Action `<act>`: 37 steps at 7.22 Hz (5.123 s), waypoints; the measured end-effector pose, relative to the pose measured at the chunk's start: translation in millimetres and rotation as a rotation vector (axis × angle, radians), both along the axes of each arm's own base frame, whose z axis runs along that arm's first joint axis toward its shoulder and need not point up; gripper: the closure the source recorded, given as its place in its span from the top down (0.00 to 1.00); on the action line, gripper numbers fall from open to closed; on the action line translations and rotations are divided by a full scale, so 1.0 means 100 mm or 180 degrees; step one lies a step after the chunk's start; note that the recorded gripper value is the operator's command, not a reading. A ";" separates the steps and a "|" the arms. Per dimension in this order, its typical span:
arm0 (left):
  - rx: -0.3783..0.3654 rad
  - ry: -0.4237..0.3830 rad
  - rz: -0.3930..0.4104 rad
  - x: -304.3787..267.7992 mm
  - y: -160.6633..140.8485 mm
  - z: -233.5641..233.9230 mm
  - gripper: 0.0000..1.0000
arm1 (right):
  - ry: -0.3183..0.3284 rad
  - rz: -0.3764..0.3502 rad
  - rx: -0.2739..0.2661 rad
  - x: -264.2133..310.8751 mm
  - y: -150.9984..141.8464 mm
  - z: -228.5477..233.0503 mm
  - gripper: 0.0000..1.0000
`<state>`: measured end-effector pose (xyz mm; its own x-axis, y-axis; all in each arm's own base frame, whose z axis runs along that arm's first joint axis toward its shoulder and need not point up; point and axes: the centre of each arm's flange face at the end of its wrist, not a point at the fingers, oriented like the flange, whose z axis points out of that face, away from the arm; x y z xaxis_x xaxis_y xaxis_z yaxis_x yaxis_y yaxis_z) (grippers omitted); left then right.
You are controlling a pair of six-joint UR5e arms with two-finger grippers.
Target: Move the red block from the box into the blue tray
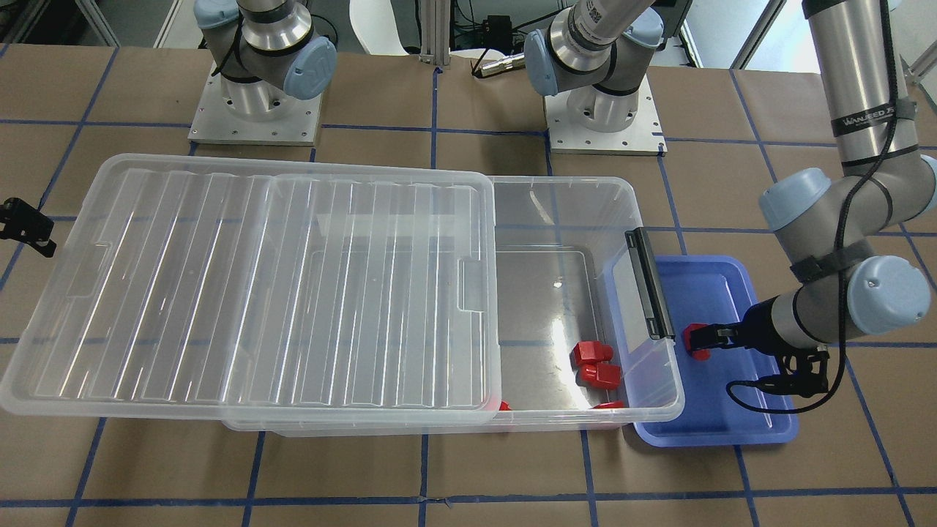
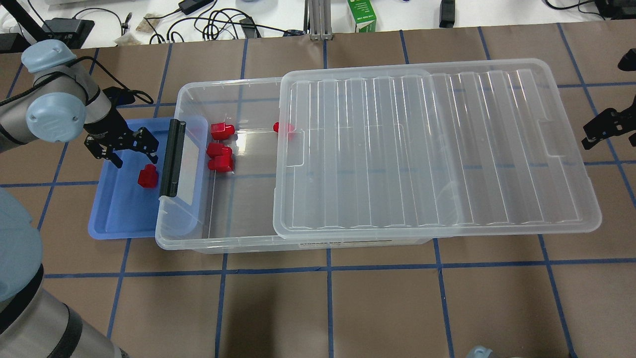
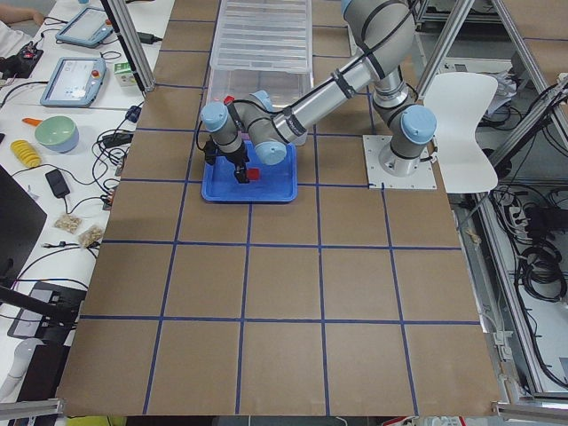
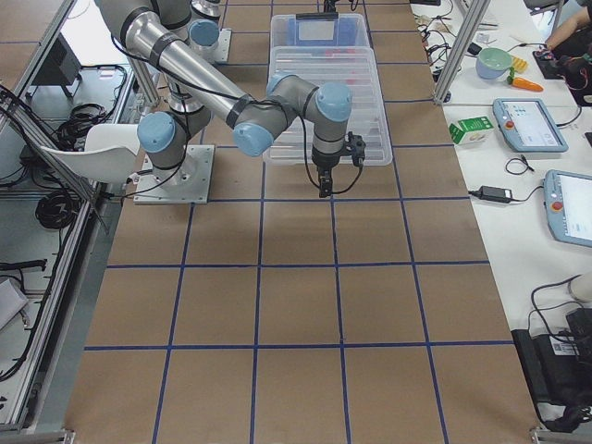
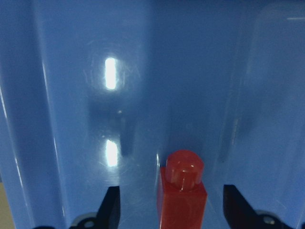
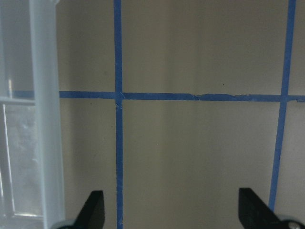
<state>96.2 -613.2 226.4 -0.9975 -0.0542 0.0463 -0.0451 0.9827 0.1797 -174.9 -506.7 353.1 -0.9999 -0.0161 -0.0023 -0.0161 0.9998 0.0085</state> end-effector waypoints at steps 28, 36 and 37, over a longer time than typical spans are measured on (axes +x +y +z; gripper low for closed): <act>-0.0143 -0.0293 0.0040 -2.12 1.30 2.71 1.00 | 0.0065 -0.0059 -0.0320 2.37 0.10 1.56 1.00; -0.0136 -0.0322 0.0026 -2.11 1.44 2.70 1.00 | 0.0012 0.0254 -0.0183 3.18 0.33 1.64 1.00; -0.0140 -0.0321 0.0026 -2.11 1.45 2.70 1.00 | 0.0010 0.0265 -0.0190 3.19 0.32 1.64 1.00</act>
